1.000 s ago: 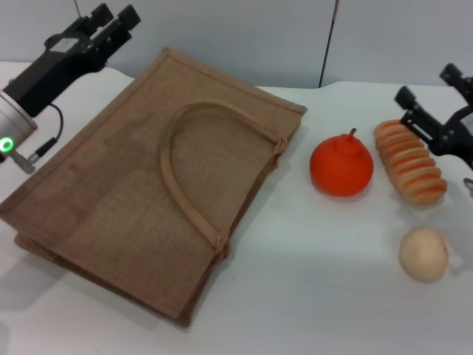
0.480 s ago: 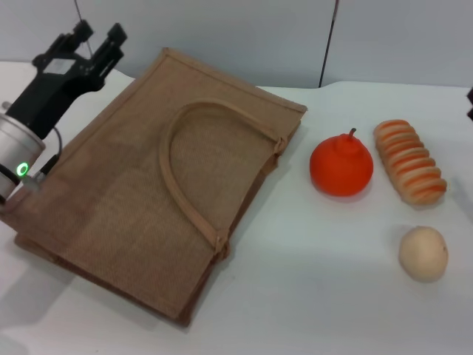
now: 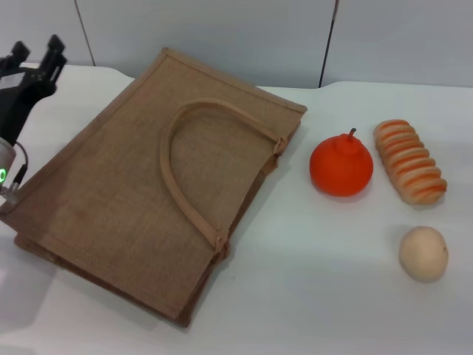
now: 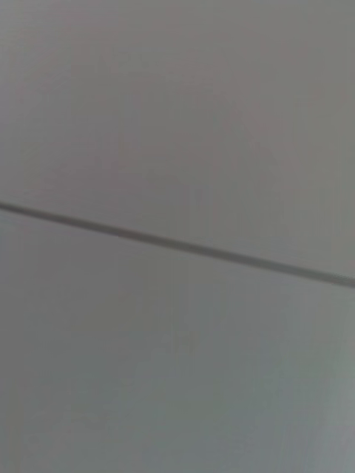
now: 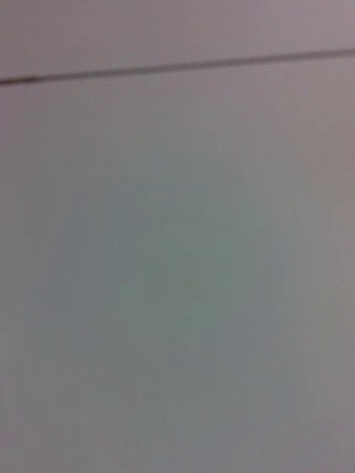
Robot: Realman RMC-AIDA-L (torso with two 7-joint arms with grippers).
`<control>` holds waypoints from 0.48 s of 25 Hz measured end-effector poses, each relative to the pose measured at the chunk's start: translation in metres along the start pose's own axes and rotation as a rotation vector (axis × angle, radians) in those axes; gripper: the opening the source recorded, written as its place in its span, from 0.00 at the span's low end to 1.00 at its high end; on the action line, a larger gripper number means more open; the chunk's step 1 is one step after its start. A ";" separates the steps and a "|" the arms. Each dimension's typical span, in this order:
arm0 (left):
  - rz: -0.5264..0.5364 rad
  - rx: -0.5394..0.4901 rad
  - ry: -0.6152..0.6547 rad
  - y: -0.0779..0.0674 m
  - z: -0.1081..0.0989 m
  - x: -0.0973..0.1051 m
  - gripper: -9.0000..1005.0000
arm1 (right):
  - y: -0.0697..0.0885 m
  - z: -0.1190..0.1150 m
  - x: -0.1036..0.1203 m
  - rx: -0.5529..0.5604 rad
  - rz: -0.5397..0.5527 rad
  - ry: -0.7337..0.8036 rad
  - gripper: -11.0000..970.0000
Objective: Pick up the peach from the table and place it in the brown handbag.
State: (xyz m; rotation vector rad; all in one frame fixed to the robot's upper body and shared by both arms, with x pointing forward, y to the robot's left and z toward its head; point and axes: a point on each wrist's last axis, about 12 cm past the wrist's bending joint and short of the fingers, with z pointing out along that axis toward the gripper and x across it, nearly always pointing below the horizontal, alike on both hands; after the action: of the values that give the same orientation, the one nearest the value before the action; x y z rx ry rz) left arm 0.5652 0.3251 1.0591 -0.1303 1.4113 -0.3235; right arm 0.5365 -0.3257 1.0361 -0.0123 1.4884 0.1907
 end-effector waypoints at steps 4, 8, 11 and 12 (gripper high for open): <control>-0.011 -0.026 -0.004 0.004 -0.003 0.000 0.68 | -0.004 -0.001 0.002 0.038 0.016 0.017 0.89; -0.015 -0.035 -0.006 0.006 -0.005 0.000 0.68 | -0.005 -0.001 0.003 0.045 0.018 0.020 0.89; -0.016 -0.033 -0.011 0.006 -0.005 -0.001 0.68 | -0.005 -0.001 0.003 0.046 0.019 0.021 0.89; -0.017 -0.032 -0.013 0.006 -0.005 -0.001 0.68 | -0.005 -0.001 0.003 0.046 0.019 0.021 0.89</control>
State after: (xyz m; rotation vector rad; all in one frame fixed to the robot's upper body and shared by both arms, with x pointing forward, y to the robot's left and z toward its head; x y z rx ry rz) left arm 0.5612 0.3314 1.0577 -0.1701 1.4033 -0.3139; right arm 0.5364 -0.3300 1.0327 0.0366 1.5139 0.1720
